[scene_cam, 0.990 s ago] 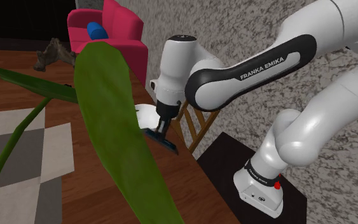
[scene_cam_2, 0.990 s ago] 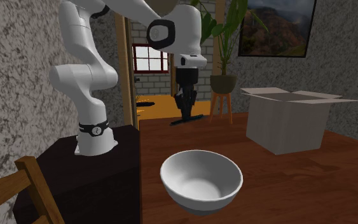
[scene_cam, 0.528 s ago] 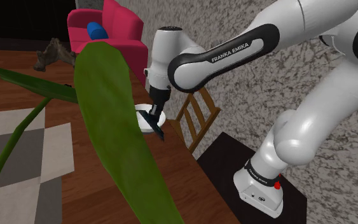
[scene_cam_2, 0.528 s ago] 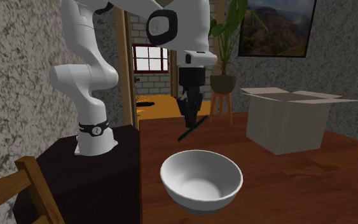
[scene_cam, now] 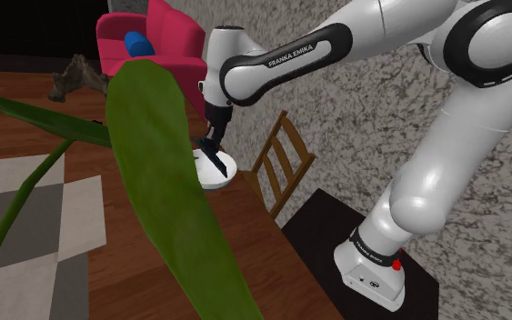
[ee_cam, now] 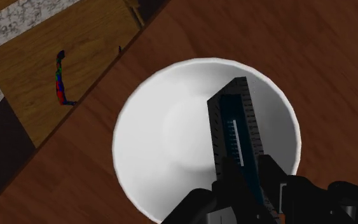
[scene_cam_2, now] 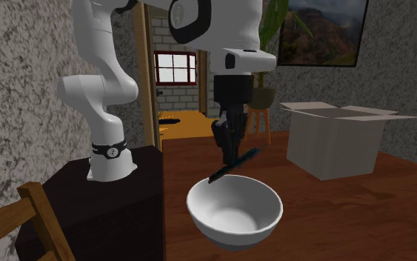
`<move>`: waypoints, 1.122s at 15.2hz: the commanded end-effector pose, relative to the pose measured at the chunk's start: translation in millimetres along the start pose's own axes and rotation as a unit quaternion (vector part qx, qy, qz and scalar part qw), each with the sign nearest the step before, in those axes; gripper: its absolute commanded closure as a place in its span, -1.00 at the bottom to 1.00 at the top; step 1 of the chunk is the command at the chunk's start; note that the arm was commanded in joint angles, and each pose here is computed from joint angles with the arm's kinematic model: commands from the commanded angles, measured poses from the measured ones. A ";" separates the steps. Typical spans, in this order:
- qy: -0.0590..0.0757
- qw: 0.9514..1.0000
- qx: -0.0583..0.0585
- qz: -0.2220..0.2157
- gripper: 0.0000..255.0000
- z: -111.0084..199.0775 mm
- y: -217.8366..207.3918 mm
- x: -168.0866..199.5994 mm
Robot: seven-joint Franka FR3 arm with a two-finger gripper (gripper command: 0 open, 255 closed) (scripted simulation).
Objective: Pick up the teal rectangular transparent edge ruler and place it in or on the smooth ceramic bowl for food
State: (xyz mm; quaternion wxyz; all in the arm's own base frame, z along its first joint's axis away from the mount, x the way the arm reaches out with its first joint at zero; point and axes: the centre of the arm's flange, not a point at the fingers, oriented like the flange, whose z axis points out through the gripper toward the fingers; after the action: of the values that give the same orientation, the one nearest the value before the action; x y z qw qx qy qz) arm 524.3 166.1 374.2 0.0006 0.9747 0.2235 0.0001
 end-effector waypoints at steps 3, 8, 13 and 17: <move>0.000 1.000 0.000 0.000 1.00 13.8 21.4 14.6; 0.000 1.000 0.000 0.000 1.00 40.2 21.4 14.6; -0.010 1.000 0.014 -0.010 -1.00 28.6 33.5 40.9; -0.028 0.998 0.043 -0.031 -1.00 9.0 57.6 93.1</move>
State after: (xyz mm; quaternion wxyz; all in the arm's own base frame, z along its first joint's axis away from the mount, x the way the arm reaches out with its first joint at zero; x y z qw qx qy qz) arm 619.0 152.5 361.2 -0.0283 0.9679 0.2481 -0.0292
